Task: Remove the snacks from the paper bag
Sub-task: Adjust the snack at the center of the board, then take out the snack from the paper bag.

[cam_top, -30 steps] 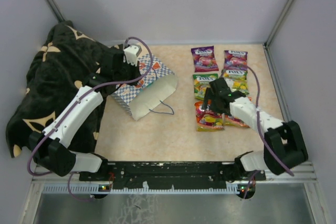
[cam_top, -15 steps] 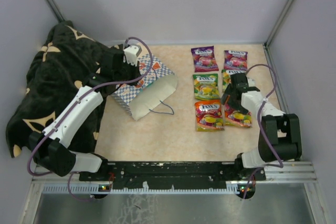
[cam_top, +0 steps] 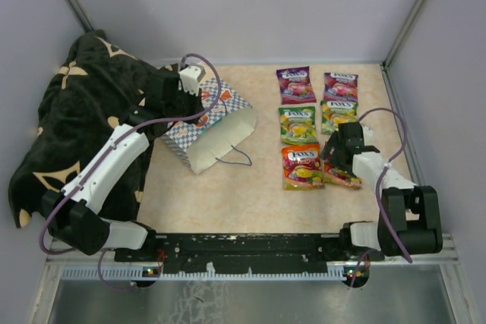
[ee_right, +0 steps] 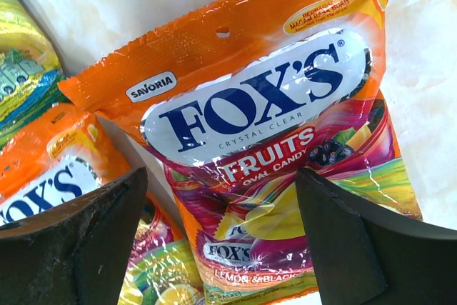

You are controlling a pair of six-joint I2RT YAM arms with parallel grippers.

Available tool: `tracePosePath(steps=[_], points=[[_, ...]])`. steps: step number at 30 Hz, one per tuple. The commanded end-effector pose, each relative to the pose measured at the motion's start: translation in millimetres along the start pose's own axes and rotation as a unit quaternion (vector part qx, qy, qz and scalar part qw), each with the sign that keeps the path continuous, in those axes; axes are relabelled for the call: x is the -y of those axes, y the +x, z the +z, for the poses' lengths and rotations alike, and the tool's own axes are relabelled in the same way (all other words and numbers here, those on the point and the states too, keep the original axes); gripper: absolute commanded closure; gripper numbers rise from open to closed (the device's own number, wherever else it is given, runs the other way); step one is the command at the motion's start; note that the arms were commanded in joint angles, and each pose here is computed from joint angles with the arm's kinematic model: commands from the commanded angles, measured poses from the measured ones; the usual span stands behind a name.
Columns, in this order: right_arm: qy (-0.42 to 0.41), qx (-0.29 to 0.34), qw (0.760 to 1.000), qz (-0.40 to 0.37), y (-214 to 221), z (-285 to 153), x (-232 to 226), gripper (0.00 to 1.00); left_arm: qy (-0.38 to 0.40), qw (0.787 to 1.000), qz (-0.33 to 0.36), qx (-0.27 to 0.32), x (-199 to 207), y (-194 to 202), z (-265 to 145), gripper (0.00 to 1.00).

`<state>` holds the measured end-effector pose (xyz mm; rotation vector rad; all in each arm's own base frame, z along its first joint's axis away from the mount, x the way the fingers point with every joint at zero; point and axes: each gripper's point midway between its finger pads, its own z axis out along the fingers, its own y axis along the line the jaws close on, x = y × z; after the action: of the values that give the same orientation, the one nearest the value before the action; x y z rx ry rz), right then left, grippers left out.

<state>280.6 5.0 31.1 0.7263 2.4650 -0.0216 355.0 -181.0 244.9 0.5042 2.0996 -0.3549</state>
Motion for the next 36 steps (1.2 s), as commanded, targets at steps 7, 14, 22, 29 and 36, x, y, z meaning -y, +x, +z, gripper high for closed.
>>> tracePosePath(steps=[7, 14, 22, 29, 36], points=[[-0.010, -0.008, 1.000, 0.011, 1, -37, 4, 0.13, -0.003, 1.000, 0.004, 0.021, -2, -15, -6, 0.87], [-0.166, 0.094, 0.981, -0.034, -37, -114, -108, 0.18, -0.003, 1.000, 0.001, 0.028, -2, -18, -8, 0.87], [-0.526, 0.042, 0.840, 0.126, 21, -180, -280, 0.28, 0.008, 0.999, -0.007, 0.040, 3, -23, -11, 0.88], [-0.528, -0.050, 0.823, 0.202, 49, -156, -382, 0.29, 0.011, 0.999, -0.012, 0.049, 5, -29, -17, 0.88], [-0.487, -0.105, 0.826, 0.263, 77, -94, -427, 0.28, 0.024, 0.998, -0.014, 0.055, 10, -32, -22, 0.88]])
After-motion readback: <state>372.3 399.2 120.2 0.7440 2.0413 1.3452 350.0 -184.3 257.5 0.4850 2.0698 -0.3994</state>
